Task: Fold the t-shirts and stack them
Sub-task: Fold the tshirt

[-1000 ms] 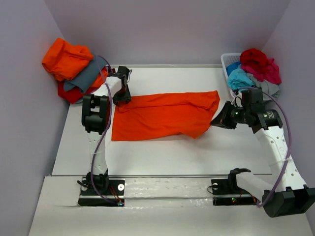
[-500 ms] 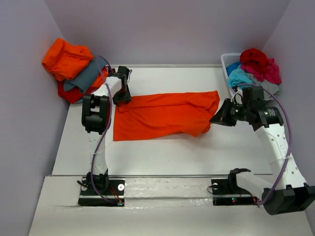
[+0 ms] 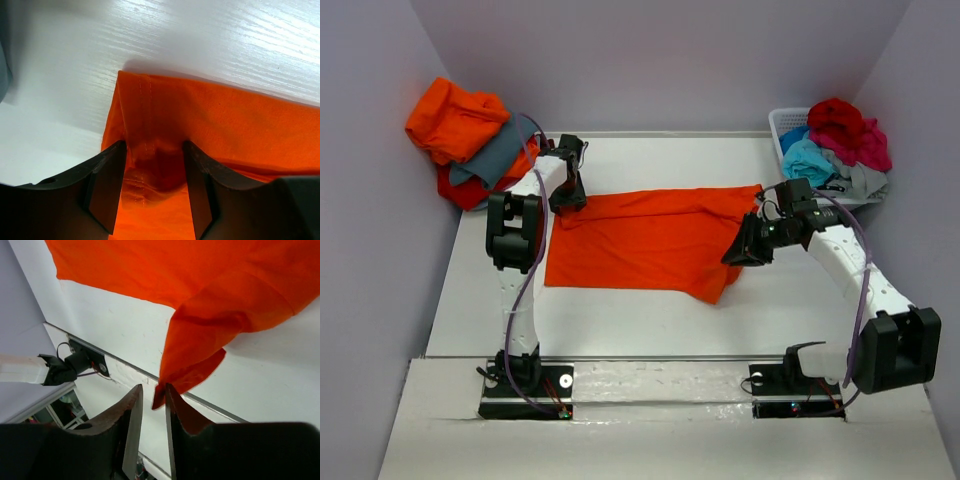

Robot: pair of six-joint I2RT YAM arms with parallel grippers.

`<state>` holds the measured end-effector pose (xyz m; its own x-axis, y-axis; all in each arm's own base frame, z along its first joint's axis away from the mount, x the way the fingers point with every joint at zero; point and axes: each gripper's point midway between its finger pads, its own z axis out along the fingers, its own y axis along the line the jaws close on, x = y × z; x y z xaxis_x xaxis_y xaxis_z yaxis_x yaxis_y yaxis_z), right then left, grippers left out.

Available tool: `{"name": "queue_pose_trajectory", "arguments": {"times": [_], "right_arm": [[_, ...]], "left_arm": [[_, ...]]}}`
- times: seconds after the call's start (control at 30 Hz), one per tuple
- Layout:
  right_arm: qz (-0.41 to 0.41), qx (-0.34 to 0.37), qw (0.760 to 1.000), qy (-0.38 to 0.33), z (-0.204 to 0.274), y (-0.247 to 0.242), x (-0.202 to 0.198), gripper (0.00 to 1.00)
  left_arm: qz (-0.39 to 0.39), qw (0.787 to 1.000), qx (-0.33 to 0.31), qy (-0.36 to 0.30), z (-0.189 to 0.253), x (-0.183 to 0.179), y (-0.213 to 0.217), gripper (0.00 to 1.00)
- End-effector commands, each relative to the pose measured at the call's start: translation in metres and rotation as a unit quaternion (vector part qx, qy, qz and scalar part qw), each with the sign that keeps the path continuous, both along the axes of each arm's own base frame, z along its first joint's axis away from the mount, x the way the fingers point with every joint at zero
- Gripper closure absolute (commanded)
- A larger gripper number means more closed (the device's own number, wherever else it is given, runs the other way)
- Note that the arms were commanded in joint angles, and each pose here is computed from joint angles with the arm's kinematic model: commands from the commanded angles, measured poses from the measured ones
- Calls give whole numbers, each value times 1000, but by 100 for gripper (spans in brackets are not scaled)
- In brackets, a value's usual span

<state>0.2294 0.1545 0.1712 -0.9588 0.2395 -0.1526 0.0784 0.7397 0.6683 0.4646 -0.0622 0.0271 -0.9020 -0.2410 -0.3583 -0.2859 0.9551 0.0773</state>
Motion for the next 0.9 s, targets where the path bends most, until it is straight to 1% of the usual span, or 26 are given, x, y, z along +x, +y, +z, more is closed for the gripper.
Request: {"name": "queue_pose_trajectory", "arguments": {"times": [0.0, 0.03, 0.07, 0.1, 0.13, 0.27, 0.3, 0.4, 0.6, 0.67, 0.8, 0.87], "right_arm": [[13, -5, 999, -48, 10, 11, 24, 61], [-4, -22, 999, -47, 9, 5, 25, 51], [-24, -44, 998, -49, 7, -2, 29, 45], [-61, -84, 993, -50, 2, -17, 33, 39], [-85, -111, 989, -55, -1, -27, 37, 38], [-143, -127, 981, -40, -12, -37, 37, 37], [-164, -131, 977, -26, -20, -40, 35, 38], [-193, -152, 969, -16, -31, -49, 39, 39], [-240, -164, 957, 20, -51, -50, 65, 46], [-263, -167, 950, 19, -53, -58, 75, 46], [-313, -150, 937, 37, -63, -79, 89, 48], [-322, -140, 935, 48, -72, -83, 93, 51]], "left_arm": [[-4, 1000, 10, 6, 0, 0, 3, 39], [-3, 1000, 11, 7, 0, 0, 3, 39], [-3, 1000, 11, 6, 0, 0, 3, 39], [-2, 1000, 11, 6, 0, 0, 3, 39], [-4, 1000, 11, 8, -1, -1, 3, 39], [-5, 1000, 10, 11, -4, -1, 2, 39], [-5, 1000, 9, 10, -4, -1, 2, 39], [-1, 1000, 7, 12, -6, 0, 5, 39], [-3, 1000, 2, 15, -8, 0, 4, 39], [-4, 1000, 0, 14, -7, 0, 3, 39], [-1, 1000, -3, 13, -6, 0, 6, 39], [-1, 1000, -4, 13, -5, 0, 6, 39]]}}
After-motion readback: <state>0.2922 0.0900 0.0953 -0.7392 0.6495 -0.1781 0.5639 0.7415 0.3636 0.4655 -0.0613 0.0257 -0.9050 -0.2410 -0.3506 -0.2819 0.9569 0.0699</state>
